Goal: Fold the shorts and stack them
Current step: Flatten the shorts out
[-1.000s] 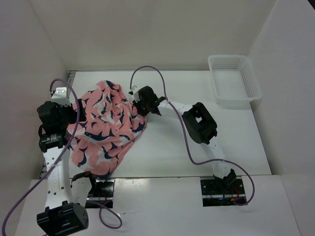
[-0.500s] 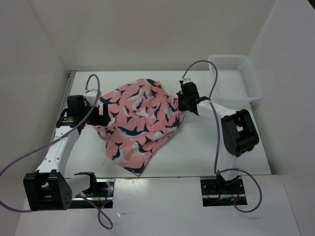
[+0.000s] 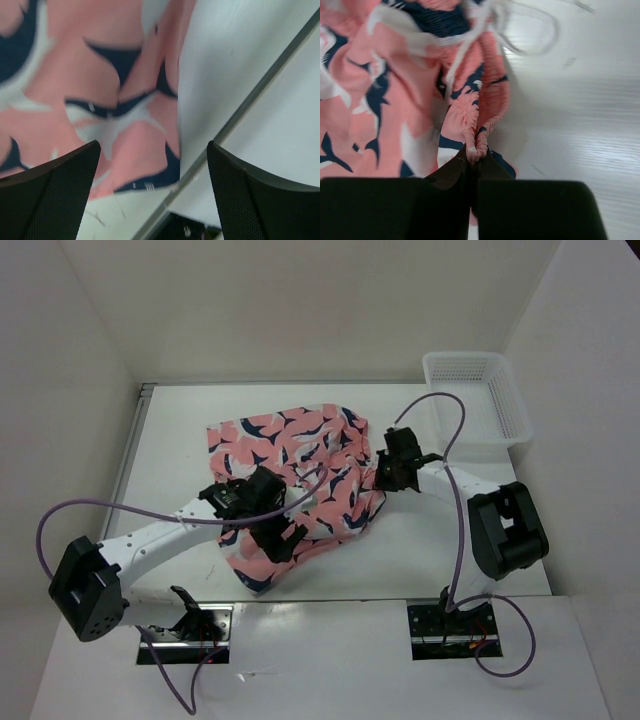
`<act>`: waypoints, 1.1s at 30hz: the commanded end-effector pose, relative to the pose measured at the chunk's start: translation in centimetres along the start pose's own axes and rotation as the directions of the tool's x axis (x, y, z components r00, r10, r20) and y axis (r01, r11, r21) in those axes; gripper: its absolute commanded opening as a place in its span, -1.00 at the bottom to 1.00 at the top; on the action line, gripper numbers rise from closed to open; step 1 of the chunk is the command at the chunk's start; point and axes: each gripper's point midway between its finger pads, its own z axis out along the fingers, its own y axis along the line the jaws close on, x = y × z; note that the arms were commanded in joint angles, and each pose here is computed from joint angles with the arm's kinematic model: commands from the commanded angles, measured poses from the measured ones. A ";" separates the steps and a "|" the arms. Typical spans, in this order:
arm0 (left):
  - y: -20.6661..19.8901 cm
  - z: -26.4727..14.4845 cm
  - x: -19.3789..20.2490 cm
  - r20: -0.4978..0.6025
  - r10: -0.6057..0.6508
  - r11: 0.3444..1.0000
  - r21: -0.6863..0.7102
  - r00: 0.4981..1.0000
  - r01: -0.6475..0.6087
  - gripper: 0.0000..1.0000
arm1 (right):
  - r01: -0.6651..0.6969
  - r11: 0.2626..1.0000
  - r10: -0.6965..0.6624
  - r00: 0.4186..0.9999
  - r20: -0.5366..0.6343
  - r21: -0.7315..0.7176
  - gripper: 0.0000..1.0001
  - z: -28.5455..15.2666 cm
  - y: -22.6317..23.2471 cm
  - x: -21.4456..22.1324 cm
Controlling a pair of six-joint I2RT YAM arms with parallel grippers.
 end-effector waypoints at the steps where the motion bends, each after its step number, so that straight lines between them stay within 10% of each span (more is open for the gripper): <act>1: -0.6 -1.1 4.8 -0.145 -0.037 0.999 -0.015 0.989 0.035 0.87 | -0.065 0.997 0.062 0.995 0.080 0.039 -1.00 -1.9 -2.7 -2.2; 8: -1.5 0.6 10.4 -0.358 0.066 0.995 -0.047 0.931 -0.088 0.92 | -0.042 0.999 0.042 0.997 0.068 0.012 -1.00 -2.6 -2.8 -1.3; 14: -2.8 1.7 8.8 -0.314 0.082 0.997 0.021 0.946 -0.080 1.00 | -0.042 0.999 0.042 0.997 0.065 0.004 -0.96 -2.5 -2.8 -1.1; 17: -0.7 2.6 11.5 -0.368 0.084 0.990 -0.078 0.926 -0.121 0.95 | -0.017 1.000 0.017 0.998 0.066 0.004 -0.27 -2.7 -2.9 -0.9; 19: -0.6 3.0 12.1 -0.371 0.083 0.990 -0.079 0.925 -0.121 0.82 | 0.033 0.999 -0.033 0.996 0.088 -0.001 0.34 -3.3 -2.8 -1.4; 22: -1.2 3.5 13.3 -0.388 0.089 0.993 -0.039 0.917 -0.113 0.42 | 0.121 0.992 -0.124 0.986 0.114 0.037 0.57 -4.5 -3.5 -2.2; 33: -1.1 4.2 13.0 -0.349 0.096 0.992 -0.042 0.932 -0.118 -0.82 | 0.124 0.990 -0.128 0.990 0.056 0.069 0.54 -2.4 -4.5 -1.0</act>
